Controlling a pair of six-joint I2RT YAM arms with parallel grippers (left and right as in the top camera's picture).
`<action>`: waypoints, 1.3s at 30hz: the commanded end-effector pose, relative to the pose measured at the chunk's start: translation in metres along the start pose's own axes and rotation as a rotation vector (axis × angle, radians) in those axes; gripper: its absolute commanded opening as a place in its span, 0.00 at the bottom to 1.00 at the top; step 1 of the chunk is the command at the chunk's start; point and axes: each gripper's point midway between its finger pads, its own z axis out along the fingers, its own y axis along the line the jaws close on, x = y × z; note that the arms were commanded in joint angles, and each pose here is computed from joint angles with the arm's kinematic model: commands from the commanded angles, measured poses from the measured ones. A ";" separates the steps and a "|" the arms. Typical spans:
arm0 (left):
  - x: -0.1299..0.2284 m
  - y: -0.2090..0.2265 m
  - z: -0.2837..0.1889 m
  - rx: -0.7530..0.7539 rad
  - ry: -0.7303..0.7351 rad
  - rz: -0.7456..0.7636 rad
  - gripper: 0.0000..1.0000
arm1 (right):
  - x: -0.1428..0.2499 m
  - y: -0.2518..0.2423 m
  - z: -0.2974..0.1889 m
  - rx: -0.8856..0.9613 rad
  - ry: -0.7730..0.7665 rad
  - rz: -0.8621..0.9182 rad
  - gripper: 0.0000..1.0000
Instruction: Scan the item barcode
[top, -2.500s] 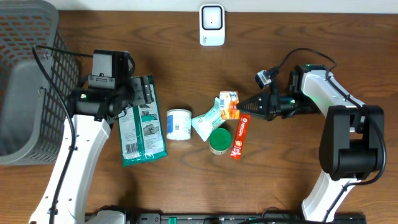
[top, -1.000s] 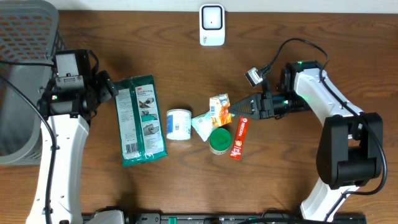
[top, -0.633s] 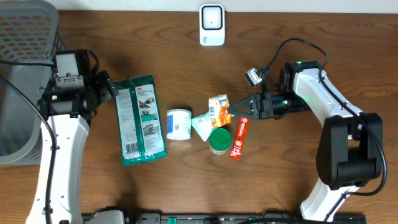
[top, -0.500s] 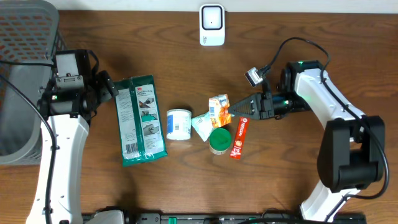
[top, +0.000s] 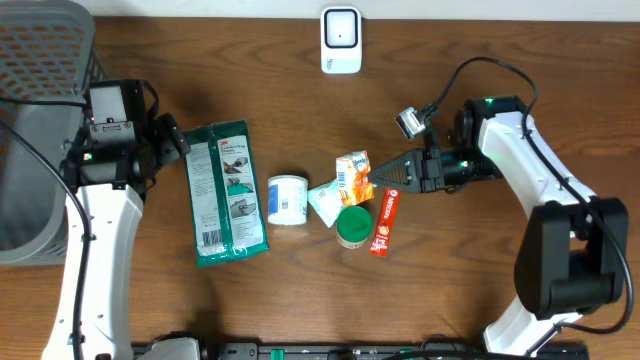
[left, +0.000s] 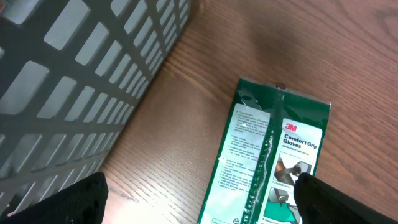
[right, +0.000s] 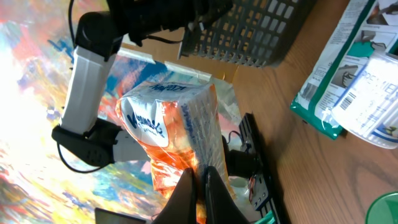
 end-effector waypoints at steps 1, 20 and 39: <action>-0.008 0.002 -0.005 -0.006 -0.024 -0.010 0.95 | -0.005 0.030 0.002 -0.018 -0.017 -0.085 0.01; -0.008 0.002 -0.005 -0.006 -0.025 -0.010 0.95 | -0.003 0.041 0.000 -0.015 -0.022 -0.101 0.01; -0.008 0.002 -0.005 -0.006 -0.024 -0.010 0.95 | -0.083 -0.125 -0.082 1.017 -0.159 0.004 0.01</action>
